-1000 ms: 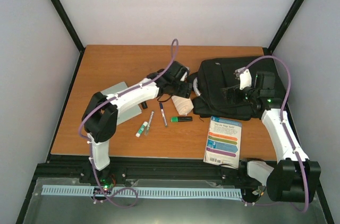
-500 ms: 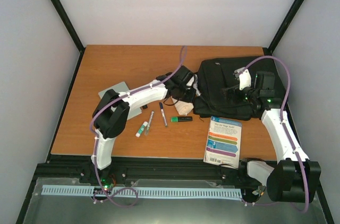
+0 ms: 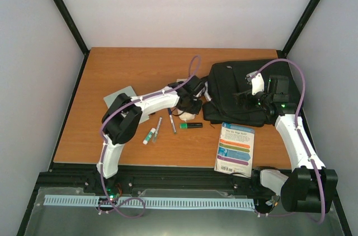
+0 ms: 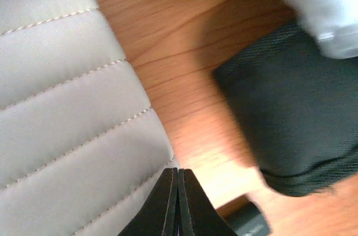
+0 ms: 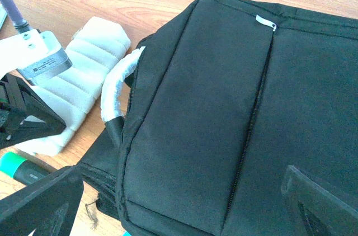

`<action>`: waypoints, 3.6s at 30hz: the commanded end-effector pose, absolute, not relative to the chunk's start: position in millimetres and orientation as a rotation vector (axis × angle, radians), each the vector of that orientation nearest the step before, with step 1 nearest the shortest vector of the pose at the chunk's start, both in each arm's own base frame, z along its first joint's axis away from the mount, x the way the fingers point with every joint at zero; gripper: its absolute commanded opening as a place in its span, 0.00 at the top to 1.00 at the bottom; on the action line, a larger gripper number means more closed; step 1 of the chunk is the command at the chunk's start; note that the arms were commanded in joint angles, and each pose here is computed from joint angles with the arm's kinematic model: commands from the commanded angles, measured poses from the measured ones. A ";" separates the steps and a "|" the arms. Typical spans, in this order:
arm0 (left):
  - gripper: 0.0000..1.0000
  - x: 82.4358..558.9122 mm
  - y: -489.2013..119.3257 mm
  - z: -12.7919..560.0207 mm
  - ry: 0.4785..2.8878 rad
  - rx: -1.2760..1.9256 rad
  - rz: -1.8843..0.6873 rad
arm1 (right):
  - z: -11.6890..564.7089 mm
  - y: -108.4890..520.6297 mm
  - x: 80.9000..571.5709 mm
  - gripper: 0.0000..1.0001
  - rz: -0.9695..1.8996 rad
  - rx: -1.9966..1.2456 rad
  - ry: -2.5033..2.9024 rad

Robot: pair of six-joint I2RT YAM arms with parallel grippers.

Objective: Pack the student bag
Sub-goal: Move the stationery to the center of the board, then adjust the student bag at the center of the board.

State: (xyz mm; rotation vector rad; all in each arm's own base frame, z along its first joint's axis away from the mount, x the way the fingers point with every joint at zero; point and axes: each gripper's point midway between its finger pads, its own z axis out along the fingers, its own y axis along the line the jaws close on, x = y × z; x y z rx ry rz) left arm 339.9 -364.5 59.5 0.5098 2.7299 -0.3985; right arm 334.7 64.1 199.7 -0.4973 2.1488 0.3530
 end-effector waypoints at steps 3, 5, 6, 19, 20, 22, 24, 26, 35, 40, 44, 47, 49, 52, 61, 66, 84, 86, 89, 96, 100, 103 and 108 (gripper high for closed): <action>0.99 364.7 -289.7 64.9 2.729 0.348 -0.143 | 199.1 68.5 331.5 0.01 0.364 -0.531 2.144; 0.99 372.6 -267.5 65.3 2.732 0.290 -0.110 | 198.7 68.6 331.3 0.01 0.366 -0.531 2.146; 0.99 374.6 -258.0 64.3 2.736 0.272 -0.089 | 198.9 68.9 331.3 0.01 0.368 -0.533 2.145; 0.49 362.3 -303.8 133.7 2.624 0.410 -0.472 | 191.9 56.8 338.4 0.01 0.291 -0.490 2.187; 0.42 364.1 -307.9 137.0 2.616 0.399 -0.498 | 191.0 49.8 340.5 0.00 0.249 -0.466 2.207; 0.32 370.8 -316.3 142.5 2.601 0.379 -0.534 | 186.1 37.6 342.7 0.00 0.184 -0.443 2.272; 0.25 380.0 -327.9 150.1 2.580 0.379 -0.574 | 178.7 22.4 340.3 0.00 0.121 -0.423 2.347; 0.18 392.5 -342.8 161.0 2.542 0.401 -0.617 | 166.4 -4.7 335.2 0.00 -0.025 -0.362 2.431; 0.00 455.8 -404.5 160.8 2.473 0.413 -0.776 | 124.4 -52.8 273.6 0.00 -0.054 -0.406 2.654; 0.00 494.3 -423.9 147.4 2.429 0.365 -0.808 | 100.6 -69.1 259.1 0.06 -0.030 -0.365 2.739; 0.00 515.0 -435.7 125.9 2.414 0.336 -0.890 | 77.9 -65.3 257.4 0.06 0.068 -0.386 2.801; 0.01 511.4 -443.6 103.3 2.452 0.338 -0.973 | 69.6 -62.8 265.6 0.07 0.115 -0.413 2.793; 0.03 503.2 -448.9 96.8 2.468 0.351 -1.036 | 66.1 -64.6 275.4 0.01 0.125 -0.407 2.785; 0.09 487.0 -449.3 89.2 2.501 0.367 -1.063 | 63.2 -67.4 294.0 0.00 0.153 -0.399 2.776; 0.17 441.2 -410.0 95.8 2.492 0.324 -1.000 | 29.3 -47.6 366.2 0.03 0.139 -0.532 2.821; 0.18 424.1 -400.2 91.4 2.499 0.331 -0.972 | 24.4 -14.1 404.8 0.03 0.123 -0.626 2.808; 0.17 342.8 -427.9 84.0 2.548 0.511 -0.929 | 38.5 15.1 495.0 0.02 0.185 -0.483 2.756; 0.17 336.6 -437.3 84.1 2.546 0.540 -0.932 | 42.2 17.9 499.8 0.02 0.203 -0.463 2.743; 0.17 329.2 -447.2 82.7 2.548 0.570 -0.934 | 44.7 23.2 501.9 0.01 0.238 -0.449 2.737; 0.14 325.1 -433.8 83.8 2.572 0.554 -0.850 | 63.7 13.7 491.9 0.01 0.226 -0.395 2.736; 0.11 318.6 -421.2 93.2 2.580 0.555 -0.813 | 92.6 -1.8 474.9 0.00 0.240 -0.317 2.716; 0.06 315.2 -405.1 99.5 2.593 0.528 -0.747 | 104.2 -7.5 450.0 0.00 0.255 -0.309 2.713; 0.01 306.8 -380.4 107.6 2.595 0.493 -0.672 | 107.0 -7.5 398.8 0.00 0.206 -0.397 2.716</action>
